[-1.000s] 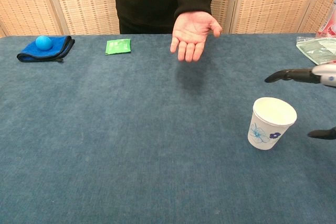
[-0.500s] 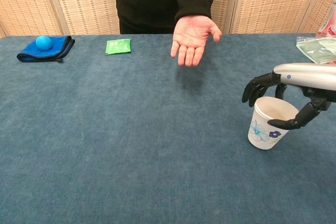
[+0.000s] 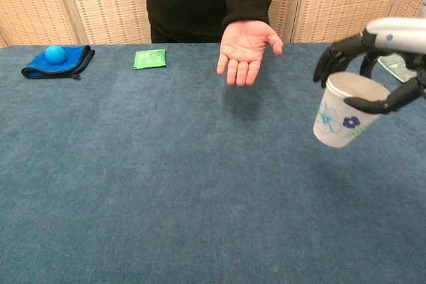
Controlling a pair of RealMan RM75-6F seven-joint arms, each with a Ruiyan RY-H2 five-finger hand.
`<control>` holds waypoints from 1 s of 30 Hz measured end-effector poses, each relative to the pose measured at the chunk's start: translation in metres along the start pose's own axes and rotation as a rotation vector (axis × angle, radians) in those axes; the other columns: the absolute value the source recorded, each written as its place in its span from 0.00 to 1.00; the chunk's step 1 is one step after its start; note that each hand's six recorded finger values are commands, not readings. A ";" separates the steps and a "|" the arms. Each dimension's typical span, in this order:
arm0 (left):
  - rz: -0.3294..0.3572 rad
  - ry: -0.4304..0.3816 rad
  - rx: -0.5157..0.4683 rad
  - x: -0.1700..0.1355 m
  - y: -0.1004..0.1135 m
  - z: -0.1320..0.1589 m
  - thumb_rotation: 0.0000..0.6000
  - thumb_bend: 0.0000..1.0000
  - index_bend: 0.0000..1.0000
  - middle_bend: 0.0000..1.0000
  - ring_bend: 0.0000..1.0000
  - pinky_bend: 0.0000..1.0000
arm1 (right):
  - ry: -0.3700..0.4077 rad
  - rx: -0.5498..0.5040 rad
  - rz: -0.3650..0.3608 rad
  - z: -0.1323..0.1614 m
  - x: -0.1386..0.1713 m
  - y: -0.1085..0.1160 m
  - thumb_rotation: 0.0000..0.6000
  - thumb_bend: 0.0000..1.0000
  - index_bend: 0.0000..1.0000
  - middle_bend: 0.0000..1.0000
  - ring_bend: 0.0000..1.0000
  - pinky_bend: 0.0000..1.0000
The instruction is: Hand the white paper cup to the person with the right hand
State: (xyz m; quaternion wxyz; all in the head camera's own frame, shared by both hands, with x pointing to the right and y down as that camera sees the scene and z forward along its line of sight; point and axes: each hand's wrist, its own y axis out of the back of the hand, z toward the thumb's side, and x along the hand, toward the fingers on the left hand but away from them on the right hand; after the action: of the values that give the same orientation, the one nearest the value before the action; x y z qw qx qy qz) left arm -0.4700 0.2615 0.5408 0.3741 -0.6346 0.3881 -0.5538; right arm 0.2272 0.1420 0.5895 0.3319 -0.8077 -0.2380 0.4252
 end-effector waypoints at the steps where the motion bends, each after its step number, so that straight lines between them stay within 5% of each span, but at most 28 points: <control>1: -0.002 0.001 -0.003 0.001 0.000 0.000 1.00 0.27 0.07 0.00 0.00 0.17 | 0.006 -0.003 -0.014 0.004 -0.004 0.007 1.00 0.38 0.33 0.35 0.29 0.44; 8: -0.006 0.013 -0.022 0.005 0.002 -0.006 1.00 0.27 0.07 0.00 0.00 0.17 | 0.005 -0.017 -0.107 0.025 -0.050 0.058 1.00 0.38 0.33 0.35 0.29 0.44; 15: -0.005 0.036 -0.030 0.007 0.004 -0.013 1.00 0.27 0.07 0.00 0.00 0.17 | -0.051 -0.043 -0.129 0.043 -0.123 0.083 1.00 0.39 0.33 0.35 0.29 0.44; 25: -0.006 0.063 -0.037 0.007 0.006 -0.021 1.00 0.27 0.07 0.00 0.00 0.17 | -0.100 -0.045 -0.041 0.048 -0.179 0.060 1.00 0.31 0.24 0.22 0.24 0.41; 30: -0.005 0.060 -0.030 0.007 0.006 -0.020 1.00 0.27 0.07 0.00 0.00 0.17 | -0.105 -0.023 -0.002 0.048 -0.176 0.055 1.00 0.28 0.06 0.10 0.13 0.24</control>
State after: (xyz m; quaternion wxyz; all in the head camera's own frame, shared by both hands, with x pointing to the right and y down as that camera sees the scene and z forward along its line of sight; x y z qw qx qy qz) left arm -0.4899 0.2522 0.5408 0.3513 -0.6244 0.4058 -0.5675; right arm 0.0996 0.0040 0.6220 0.3100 -0.7880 -0.2606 0.4638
